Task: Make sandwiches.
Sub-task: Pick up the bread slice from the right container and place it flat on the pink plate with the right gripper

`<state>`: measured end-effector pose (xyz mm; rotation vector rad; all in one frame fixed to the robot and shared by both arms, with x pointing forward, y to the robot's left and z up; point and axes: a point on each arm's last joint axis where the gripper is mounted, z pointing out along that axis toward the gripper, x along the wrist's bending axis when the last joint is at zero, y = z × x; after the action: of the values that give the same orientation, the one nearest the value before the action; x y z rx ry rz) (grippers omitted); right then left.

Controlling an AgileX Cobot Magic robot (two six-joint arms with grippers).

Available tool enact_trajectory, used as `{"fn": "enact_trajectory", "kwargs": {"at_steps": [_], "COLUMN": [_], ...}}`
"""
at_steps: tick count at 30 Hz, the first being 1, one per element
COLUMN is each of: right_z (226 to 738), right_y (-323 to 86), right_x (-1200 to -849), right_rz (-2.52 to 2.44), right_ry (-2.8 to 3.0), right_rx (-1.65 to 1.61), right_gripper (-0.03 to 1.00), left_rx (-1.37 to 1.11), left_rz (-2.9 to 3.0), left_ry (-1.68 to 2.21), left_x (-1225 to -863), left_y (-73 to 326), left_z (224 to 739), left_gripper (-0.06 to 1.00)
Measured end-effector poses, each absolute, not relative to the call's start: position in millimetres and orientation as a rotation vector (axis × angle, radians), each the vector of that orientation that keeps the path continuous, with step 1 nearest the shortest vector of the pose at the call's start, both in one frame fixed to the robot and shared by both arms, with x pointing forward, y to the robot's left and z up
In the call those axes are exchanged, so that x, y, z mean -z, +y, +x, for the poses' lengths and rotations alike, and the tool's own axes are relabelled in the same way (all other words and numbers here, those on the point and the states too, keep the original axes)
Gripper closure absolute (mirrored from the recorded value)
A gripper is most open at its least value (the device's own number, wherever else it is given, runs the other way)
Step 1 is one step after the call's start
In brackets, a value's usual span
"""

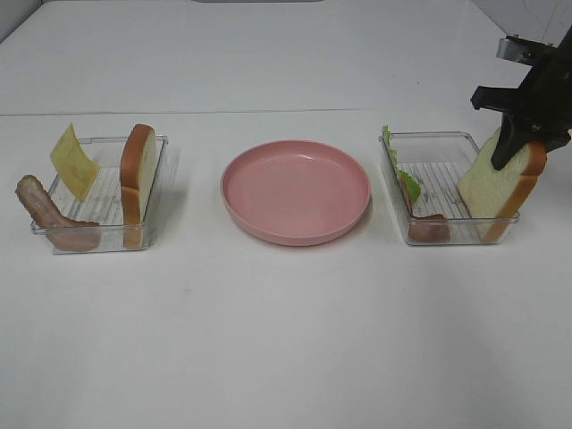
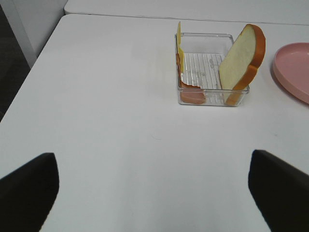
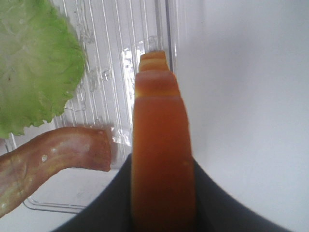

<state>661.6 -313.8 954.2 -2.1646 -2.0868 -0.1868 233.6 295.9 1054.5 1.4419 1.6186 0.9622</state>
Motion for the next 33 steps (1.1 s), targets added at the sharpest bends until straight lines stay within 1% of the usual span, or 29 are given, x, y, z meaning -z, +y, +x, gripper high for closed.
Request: {"fn": "enact_trajectory", "kwargs": {"at_steps": [5,7,8,9,10,11,12,13,16,18,19,20,21,22,23,24,25,26,27,28,29,30,31,32,33], "right_z": [660.2,653.9,653.9,651.1,645.3,645.3,642.1,634.1,630.8,619.5,619.5,616.4,615.9,615.9,616.9,616.9,617.7,621.2,621.2,624.7,626.6,626.6,630.4,630.4,632.6], "right_y": [-313.6,-313.0,-313.0,-312.8,-312.2,-312.2,-311.8,-310.5,-309.8,-302.2,-302.2,-295.7,-290.4,-290.4,-274.7,-274.7,-266.3,-245.1,-245.1,-219.5,-209.8,-209.8,-187.1,-187.1,-177.6], "right_x": [-961.3,-985.9,-985.9,-995.0,-1011.3,-1011.3,-1019.0,-1036.4,-1044.8,-1078.9,-1078.9,-1092.5,-1097.7,-1097.7,-1103.6,-1103.6,-1104.8,-1102.0,-1102.0,-1095.7,-1092.5,-1092.5,-1081.4,-1081.4,-1074.9], "right_rz": [-2.188,-2.242,-2.242,-2.253,-2.275,-2.275,-2.278,-2.279,-2.281,-2.277,-2.277,-2.259,-2.24,-2.24,-2.182,-2.182,-2.156,-2.098,-2.098,-2.033,-2.01,-2.01,-1.962,-1.962,-1.945], "right_ry": [-2.07,-2.044,-2.044,-2.042,-2.035,-2.035,-2.036,-2.043,-2.048,-2.04,-2.04,-2.017,-2.008,-2.008,-2.015,-2.015,-2.021,-2.035,-2.035,-2.055,-2.059,-2.059,-2.076,-2.076,-2.08], "right_rx": [0.196,0.235,0.235,0.249,0.274,0.274,0.285,0.313,0.337,0.535,0.535,0.659,0.721,0.721,0.818,0.818,0.851,0.894,0.894,0.924,0.939,0.939,0.945,0.945,0.944], "right_gripper": [0.75,0.75,0.75,0.75,0.75,0.75,0.75,0.75,0.75,0.75,0.75,0.75,0.75,0.75,0.75,0.75,0.75,0.75,0.75,0.75,0.75,0.75,0.75,0.75,0.75], "left_rx": [-0.962,-0.962,-0.962,-0.962,-0.962,-0.962,-0.962,-0.962,-0.962,-0.962,-0.962,-0.962,-0.962,-0.962,-0.962,-0.962,-0.962,-0.962,-0.962,-0.962,-0.962,-0.962,-0.962,-0.962,-0.962], "left_rz": [1.442,1.442,1.442,1.442,1.442,1.442,1.442,1.442,1.442,1.442,1.442,1.442,1.442,1.442,1.442,1.442,1.442,1.442,1.442,1.442,1.442,1.442,1.442,1.442,1.442], "left_ry": [1.619,1.619,1.619,1.619,1.619,1.619,1.619,1.619,1.619,1.619,1.619,1.619,1.619,1.619,1.619,1.619,1.619,1.619,1.619,1.619,1.619,1.619,1.619,1.619,1.619], "left_x": [-1054.5,-1054.5,-1054.5,-1054.5,-1054.5,-1054.5,-1054.5,-1054.5,-1054.5,-1054.5,-1054.5,-1054.5,-1054.5,-1054.5,-1054.5,-1054.5,-1054.5,-1054.5,-1054.5,-1054.5,-1054.5,-1054.5,-1054.5,-1054.5,-1054.5], "left_y": [295.9,295.9,295.9,295.9,295.9,295.9,295.9,295.9,295.9,295.9,295.9,295.9,295.9,295.9,295.9,295.9,295.9,295.9,295.9,295.9,295.9,295.9,295.9,295.9,295.9], "left_z": [233.6,233.6,233.6,233.6,233.6,233.6,233.6,233.6,233.6,233.6,233.6,233.6,233.6,233.6,233.6,233.6,233.6,233.6,233.6,233.6,233.6,233.6,233.6,233.6,233.6], "left_gripper": [-0.04,-0.04,-0.04,-0.04,-0.04,-0.04,-0.04,-0.04,-0.04,-0.04,-0.04,-0.04,-0.04,-0.04,-0.04,-0.04,-0.04,-0.04,-0.04,-0.04,-0.04,-0.04,-0.04,-0.04,-0.04]}}
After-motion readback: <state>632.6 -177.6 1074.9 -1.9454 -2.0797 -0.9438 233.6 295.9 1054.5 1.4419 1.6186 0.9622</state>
